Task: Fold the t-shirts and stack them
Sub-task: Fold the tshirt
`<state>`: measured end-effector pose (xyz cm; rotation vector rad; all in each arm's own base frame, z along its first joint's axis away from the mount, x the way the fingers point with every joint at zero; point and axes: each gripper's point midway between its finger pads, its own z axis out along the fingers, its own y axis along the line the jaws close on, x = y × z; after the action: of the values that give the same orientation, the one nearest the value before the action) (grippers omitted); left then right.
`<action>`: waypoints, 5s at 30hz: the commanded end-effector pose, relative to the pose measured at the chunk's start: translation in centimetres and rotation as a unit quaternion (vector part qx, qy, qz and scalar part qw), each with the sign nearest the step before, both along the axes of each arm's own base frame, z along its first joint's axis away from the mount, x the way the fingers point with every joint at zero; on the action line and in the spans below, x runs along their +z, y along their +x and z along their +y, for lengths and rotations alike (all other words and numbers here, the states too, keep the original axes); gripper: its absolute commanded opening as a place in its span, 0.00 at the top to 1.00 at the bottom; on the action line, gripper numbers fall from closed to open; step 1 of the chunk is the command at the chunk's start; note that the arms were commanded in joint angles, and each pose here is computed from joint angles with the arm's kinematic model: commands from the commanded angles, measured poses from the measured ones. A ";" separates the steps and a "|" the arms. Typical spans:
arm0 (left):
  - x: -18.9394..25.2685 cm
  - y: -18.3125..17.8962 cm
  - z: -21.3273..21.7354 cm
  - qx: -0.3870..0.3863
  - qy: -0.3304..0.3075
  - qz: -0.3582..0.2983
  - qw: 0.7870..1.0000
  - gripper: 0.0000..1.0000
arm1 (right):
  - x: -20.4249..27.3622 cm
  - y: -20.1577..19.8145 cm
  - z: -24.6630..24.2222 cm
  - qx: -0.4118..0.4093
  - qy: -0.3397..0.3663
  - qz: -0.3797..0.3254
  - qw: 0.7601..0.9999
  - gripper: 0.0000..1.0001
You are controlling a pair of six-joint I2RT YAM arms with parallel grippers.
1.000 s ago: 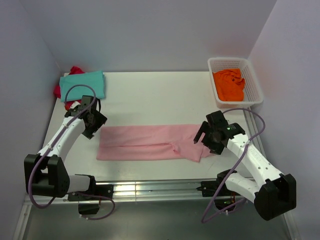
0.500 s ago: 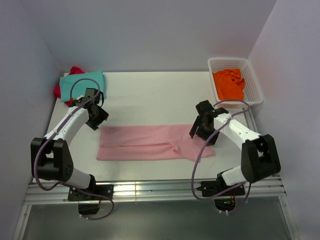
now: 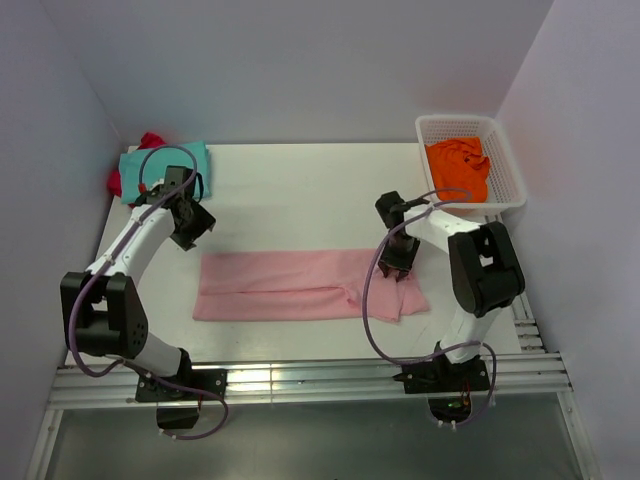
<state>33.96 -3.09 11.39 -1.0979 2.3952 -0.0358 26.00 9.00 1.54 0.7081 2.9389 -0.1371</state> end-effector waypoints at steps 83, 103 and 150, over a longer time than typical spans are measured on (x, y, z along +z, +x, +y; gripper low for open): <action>5.3 -2.3 3.2 0.004 -0.013 -0.038 0.999 0.42 | -0.1 1.0 31.0 0.238 0.221 -0.071 0.943 0.32; 4.1 -2.0 3.0 -0.009 -0.016 -0.031 0.999 0.42 | -2.1 1.5 22.2 0.180 0.139 -0.060 0.972 0.99; -6.8 -13.8 -12.7 -0.208 -0.067 0.024 0.976 0.44 | 2.5 -6.3 14.3 0.166 0.181 -0.082 0.966 0.41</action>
<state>18.90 -15.35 4.29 -0.6096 2.7168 -0.3106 18.63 21.85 3.52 0.2643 2.9377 0.4044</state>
